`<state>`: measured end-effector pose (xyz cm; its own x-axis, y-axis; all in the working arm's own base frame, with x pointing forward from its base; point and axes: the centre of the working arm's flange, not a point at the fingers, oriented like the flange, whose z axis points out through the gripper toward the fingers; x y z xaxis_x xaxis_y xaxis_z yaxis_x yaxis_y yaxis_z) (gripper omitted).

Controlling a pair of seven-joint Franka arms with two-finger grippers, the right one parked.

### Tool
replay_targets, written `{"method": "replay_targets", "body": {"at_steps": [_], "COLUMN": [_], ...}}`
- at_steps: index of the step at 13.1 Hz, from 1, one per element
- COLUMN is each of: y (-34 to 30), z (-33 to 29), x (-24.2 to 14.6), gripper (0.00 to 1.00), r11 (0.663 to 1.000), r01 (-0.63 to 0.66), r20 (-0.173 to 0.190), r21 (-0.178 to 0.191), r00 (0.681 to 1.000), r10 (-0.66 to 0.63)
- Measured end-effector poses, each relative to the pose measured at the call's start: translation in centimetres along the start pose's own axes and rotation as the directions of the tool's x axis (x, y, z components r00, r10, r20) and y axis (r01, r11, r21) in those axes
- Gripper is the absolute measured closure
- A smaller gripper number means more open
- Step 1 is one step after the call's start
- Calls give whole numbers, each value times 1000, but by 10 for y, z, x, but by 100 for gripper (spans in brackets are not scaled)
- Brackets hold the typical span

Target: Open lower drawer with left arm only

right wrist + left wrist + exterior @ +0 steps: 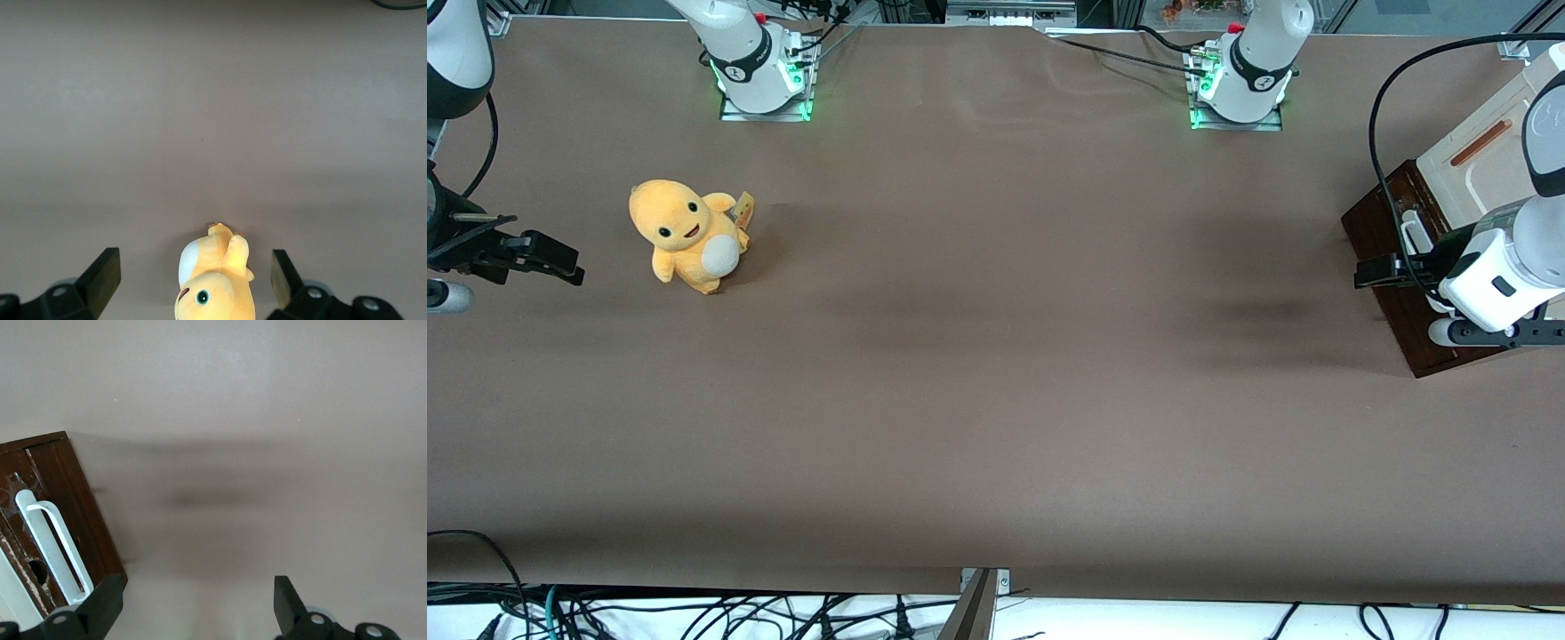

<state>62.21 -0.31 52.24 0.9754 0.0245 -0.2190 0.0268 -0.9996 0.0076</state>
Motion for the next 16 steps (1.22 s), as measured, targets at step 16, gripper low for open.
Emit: {"method": "replay_targets", "body": {"at_steps": [16], "y": [31], "z": [19], "x": [8], "gripper": [0], "r11": [958], "r01": [162], "r20": [-24], "r21": [238], "r00": [987], "r10": [-161]}}
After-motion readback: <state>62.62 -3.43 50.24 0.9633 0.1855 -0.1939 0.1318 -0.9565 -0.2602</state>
